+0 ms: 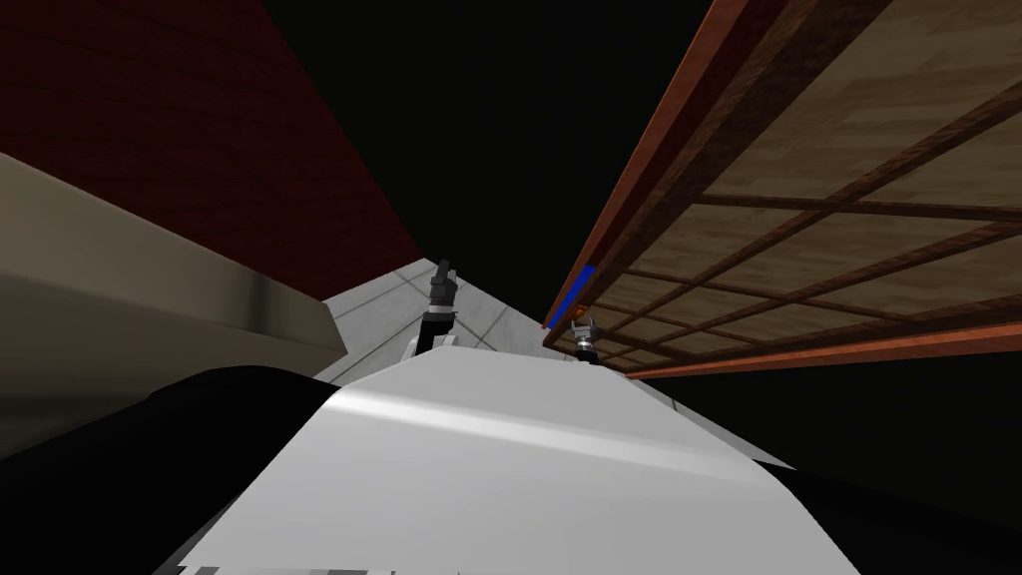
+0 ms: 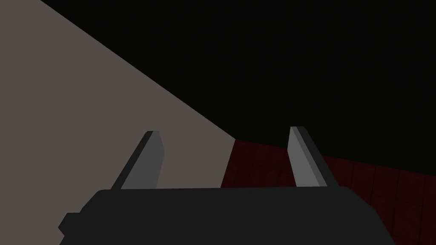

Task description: Pull the door open

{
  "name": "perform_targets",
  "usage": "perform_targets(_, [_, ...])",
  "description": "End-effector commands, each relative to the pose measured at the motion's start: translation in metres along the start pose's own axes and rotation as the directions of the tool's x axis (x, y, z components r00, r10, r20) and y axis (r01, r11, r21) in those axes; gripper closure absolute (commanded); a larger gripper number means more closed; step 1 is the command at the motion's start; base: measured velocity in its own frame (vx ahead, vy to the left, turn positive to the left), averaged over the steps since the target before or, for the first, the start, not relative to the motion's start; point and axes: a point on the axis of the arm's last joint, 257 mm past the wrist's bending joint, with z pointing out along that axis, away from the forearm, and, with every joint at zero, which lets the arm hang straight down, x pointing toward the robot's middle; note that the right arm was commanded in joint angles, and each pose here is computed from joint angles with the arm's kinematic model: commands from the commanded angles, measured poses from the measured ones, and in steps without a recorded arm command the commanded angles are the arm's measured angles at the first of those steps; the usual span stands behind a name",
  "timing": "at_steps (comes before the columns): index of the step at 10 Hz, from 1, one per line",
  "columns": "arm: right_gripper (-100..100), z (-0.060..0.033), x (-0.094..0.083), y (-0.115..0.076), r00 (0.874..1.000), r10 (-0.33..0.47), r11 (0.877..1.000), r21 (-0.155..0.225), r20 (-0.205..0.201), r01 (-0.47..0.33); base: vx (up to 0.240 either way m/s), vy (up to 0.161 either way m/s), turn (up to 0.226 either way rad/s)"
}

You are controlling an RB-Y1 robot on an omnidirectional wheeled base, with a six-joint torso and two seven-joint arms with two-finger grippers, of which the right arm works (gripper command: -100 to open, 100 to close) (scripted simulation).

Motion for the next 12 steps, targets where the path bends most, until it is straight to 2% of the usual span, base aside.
perform_targets(1, [-100,0.0007,0.002,-0.002,0.998,0.067,0.998,-0.005,0.004,-0.067,-0.057,-0.022,0.041])
perform_targets(2, [-100,0.0007,0.002,-0.002,0.997,0.074,0.997,-0.005,0.004,-0.074,-0.042,-0.016,0.019])
perform_targets(4, [-100,0.0023,0.006,-0.005,0.985,0.17,0.985,-0.015,0.009,-0.17,-0.066,-0.012,0.055])
perform_targets(5, [-100,0.0023,0.006,-0.005,0.982,0.186,0.982,-0.015,0.009,-0.186,-0.056,-0.016,0.018])
perform_targets(6, [-100,0.0031,0.007,-0.006,0.972,0.236,0.972,-0.02,0.011,-0.236,-0.058,-0.026,0.028])
perform_targets(7, [-100,0.0031,0.007,-0.006,0.97,0.242,0.97,-0.02,0.011,-0.242,-0.045,-0.019,0.021])
perform_targets(9, [-100,0.0046,0.011,-0.009,0.942,0.334,0.942,-0.029,0.015,-0.334,-0.063,-0.026,0.054])
perform_targets(10, [-100,0.0046,0.011,-0.009,0.937,0.35,0.936,-0.03,0.014,-0.349,-0.066,-0.02,0.021])
perform_targets(11, [-100,0.0053,0.013,-0.011,0.918,0.396,0.918,-0.034,0.015,-0.396,-0.061,-0.003,0.03])
perform_targets(12, [-100,0.0053,0.013,-0.011,0.916,0.402,0.915,-0.035,0.015,-0.401,-0.046,-0.008,0.016])
